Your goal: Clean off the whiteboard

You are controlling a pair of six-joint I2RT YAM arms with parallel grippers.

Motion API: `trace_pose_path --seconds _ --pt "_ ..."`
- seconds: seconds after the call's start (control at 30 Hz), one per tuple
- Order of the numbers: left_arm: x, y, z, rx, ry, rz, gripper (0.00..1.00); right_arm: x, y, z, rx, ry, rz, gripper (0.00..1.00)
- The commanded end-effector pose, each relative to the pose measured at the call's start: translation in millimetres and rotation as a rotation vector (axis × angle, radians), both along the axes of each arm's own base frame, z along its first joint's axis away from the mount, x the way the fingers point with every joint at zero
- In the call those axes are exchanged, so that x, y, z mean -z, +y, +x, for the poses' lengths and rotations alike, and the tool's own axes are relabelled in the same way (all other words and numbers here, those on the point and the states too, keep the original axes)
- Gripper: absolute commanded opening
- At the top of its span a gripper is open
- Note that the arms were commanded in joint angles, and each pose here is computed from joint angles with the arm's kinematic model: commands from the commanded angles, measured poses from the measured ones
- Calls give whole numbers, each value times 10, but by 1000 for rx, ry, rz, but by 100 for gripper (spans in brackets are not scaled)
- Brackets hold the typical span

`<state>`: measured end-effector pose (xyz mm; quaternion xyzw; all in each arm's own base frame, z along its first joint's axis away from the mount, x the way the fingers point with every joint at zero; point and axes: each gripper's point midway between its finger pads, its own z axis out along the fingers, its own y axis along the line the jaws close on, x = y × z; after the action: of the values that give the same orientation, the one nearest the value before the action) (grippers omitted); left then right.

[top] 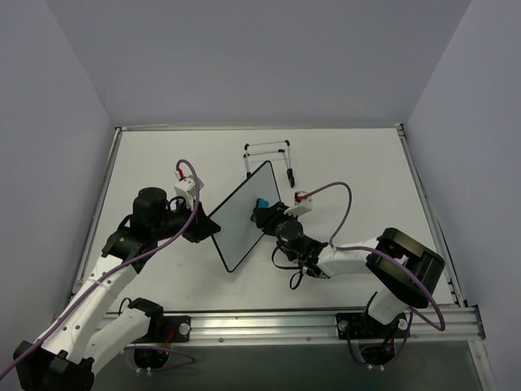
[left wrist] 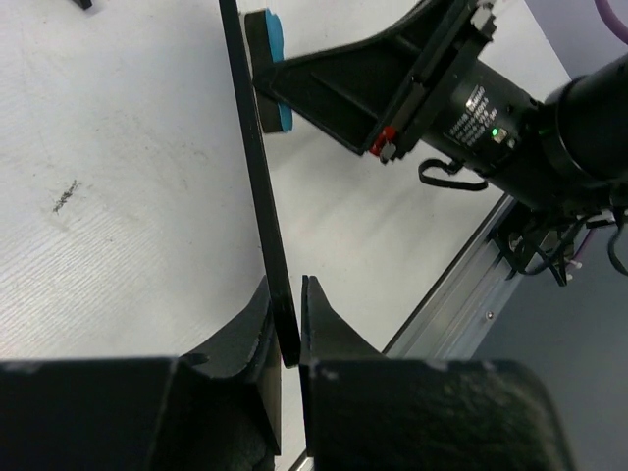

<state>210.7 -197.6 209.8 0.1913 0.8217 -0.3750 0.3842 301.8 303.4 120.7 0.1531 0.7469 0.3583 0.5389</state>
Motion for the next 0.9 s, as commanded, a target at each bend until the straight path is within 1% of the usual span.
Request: trace_pose_path --seconds 0.0,0.03,0.13,0.23,0.27,0.37,0.6,0.73,0.87 --pt "-427 -324 -453 281 -19 -171 2 -265 572 -376 -192 -37 -21 0" --pt "-436 -320 -449 278 -21 -172 2 -409 726 -478 -228 -61 -4 0" --pt "-431 -314 -449 274 -24 -171 2 -645 968 -667 -288 -95 30 0" --pt "-431 -314 -449 274 -24 -171 2 -743 1093 -842 -319 -101 62 0" --pt "-434 -318 -449 275 -23 -171 2 -767 1114 -879 -321 -91 93 0" --pt "-436 -316 -442 272 -25 -171 2 -792 1213 -1037 -354 -82 135 0" --pt "-439 -312 -449 269 -28 -170 2 -732 1448 -1321 -400 14 227 0" --pt "-438 -311 -446 268 -28 -170 2 -723 1542 -1410 -408 61 276 0" --pt "-432 -310 -445 266 -26 -169 2 -644 1570 -1446 -391 106 288 0"
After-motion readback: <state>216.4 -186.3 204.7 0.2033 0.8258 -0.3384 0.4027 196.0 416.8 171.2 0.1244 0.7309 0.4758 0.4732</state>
